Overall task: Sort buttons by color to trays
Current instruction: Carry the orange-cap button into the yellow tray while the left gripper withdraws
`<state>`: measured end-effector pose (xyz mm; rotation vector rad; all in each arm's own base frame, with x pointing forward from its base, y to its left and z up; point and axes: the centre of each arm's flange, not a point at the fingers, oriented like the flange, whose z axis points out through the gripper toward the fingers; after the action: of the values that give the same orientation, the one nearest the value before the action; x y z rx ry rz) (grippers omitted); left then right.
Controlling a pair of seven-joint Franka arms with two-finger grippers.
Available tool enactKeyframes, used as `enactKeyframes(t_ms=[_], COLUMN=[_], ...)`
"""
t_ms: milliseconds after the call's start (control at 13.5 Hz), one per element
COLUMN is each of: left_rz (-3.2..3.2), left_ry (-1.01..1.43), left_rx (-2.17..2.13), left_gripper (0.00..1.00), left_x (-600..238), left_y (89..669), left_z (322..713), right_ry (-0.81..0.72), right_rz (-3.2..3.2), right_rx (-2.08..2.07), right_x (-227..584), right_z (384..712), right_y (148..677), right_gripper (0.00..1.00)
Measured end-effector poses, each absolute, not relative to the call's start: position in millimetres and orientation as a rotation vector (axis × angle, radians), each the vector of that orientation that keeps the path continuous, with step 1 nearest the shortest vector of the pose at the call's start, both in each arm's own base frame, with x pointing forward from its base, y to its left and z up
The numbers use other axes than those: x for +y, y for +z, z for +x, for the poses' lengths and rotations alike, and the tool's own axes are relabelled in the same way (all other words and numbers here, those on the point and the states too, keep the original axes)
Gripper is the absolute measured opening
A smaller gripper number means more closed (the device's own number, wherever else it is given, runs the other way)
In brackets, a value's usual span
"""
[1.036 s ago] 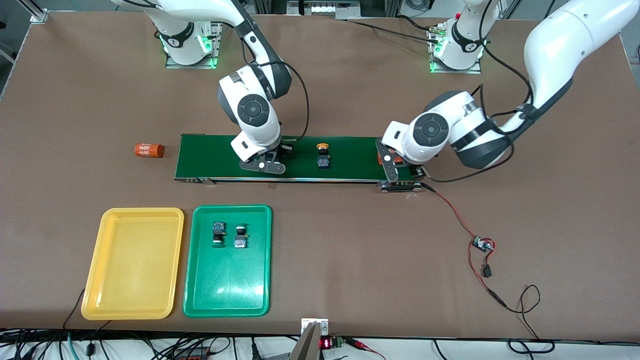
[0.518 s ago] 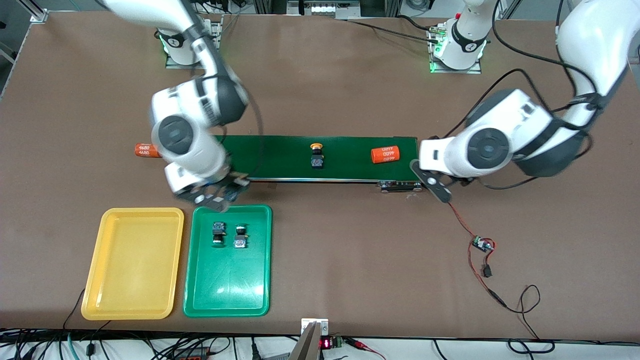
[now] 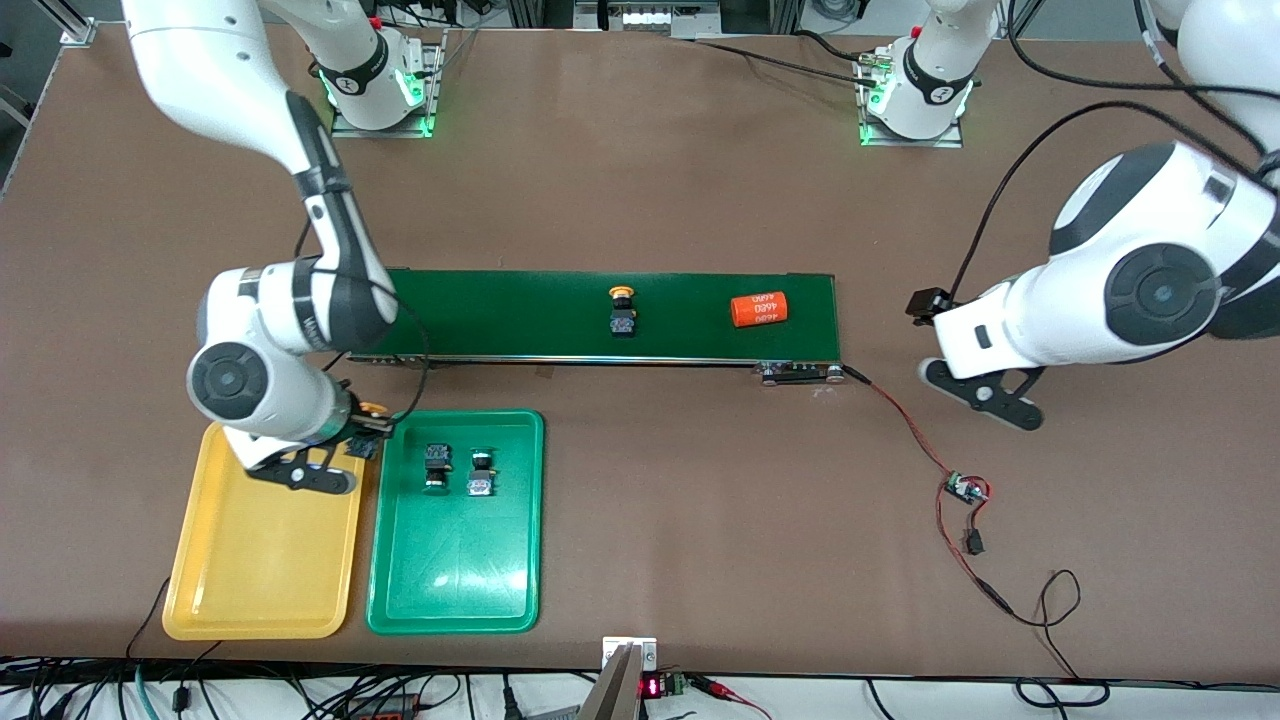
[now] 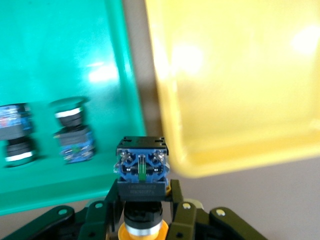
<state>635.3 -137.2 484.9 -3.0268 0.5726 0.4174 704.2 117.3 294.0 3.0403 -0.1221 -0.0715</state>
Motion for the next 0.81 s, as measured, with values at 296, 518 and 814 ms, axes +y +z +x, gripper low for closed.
enactKeyframes(t_ms=[296, 518, 814], left_rz=[-3.081, -3.144, -3.121], left_ry=[0.279, 0.241, 0.07], left_rx=[0.24, 0.018, -0.12], left_gripper=[1.0, 1.0, 1.0], left_x=[-105.4, -70.2, -46.5], left_y=[536.1, 569.1, 602.2], left_z=[634.6, 625.9, 609.9], right_ry=[-0.065, -0.083, -0.006], right_rz=[3.039, 3.032, 3.021], right_rx=[-0.028, -0.006, 0.002], right_x=[61.1, 50.6, 32.6], right_z=[715.4, 716.5, 724.2], right_y=[272.8, 252.8, 222.1], right_gripper=[0.41, 0.41, 0.41])
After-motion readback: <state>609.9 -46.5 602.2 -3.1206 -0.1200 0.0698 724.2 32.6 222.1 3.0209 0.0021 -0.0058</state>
